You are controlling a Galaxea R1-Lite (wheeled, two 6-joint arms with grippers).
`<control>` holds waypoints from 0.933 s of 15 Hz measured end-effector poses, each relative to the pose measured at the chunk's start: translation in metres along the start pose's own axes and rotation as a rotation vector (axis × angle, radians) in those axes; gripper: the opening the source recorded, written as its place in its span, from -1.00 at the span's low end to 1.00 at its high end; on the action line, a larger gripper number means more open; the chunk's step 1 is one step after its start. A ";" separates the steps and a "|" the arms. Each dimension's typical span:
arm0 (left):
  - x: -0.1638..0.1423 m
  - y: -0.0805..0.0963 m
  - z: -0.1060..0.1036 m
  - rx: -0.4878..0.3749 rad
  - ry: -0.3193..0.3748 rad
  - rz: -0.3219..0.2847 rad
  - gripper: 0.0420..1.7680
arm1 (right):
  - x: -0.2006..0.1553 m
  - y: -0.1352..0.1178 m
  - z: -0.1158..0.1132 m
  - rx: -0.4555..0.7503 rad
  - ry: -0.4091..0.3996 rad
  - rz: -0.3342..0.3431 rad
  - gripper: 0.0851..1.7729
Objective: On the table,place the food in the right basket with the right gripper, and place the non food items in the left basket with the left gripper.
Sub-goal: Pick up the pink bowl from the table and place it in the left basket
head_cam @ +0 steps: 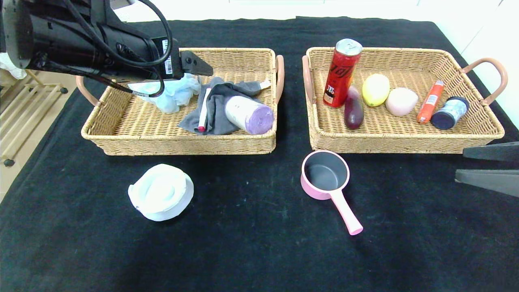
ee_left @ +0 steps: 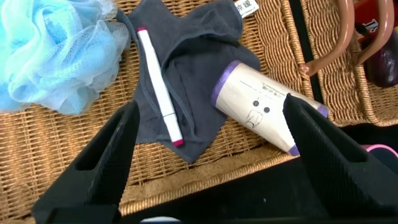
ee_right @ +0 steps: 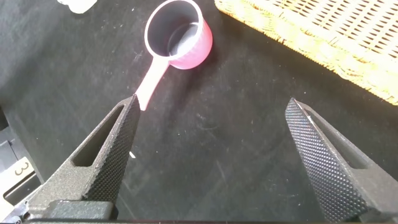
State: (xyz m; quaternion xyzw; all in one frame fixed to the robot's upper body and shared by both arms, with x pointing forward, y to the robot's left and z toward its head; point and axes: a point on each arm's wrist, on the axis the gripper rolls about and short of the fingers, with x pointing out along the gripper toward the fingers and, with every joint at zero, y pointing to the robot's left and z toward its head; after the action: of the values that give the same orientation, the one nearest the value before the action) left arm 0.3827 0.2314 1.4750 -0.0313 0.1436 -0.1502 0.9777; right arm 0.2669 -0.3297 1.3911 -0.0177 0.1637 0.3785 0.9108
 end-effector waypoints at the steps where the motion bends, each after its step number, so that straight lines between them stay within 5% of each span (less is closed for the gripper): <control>1: -0.003 -0.006 -0.003 0.008 0.024 0.004 0.89 | 0.000 0.000 0.000 0.000 0.000 0.000 0.93; 14: -0.025 -0.082 -0.042 0.026 0.282 -0.059 0.93 | 0.000 0.000 0.000 -0.001 0.000 -0.002 0.93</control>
State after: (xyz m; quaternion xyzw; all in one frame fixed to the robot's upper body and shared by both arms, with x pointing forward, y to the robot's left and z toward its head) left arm 0.3240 0.1605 1.4501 -0.0015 0.2767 -0.1837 0.9432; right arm 0.2672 -0.3299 1.3910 -0.0184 0.1638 0.3775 0.9112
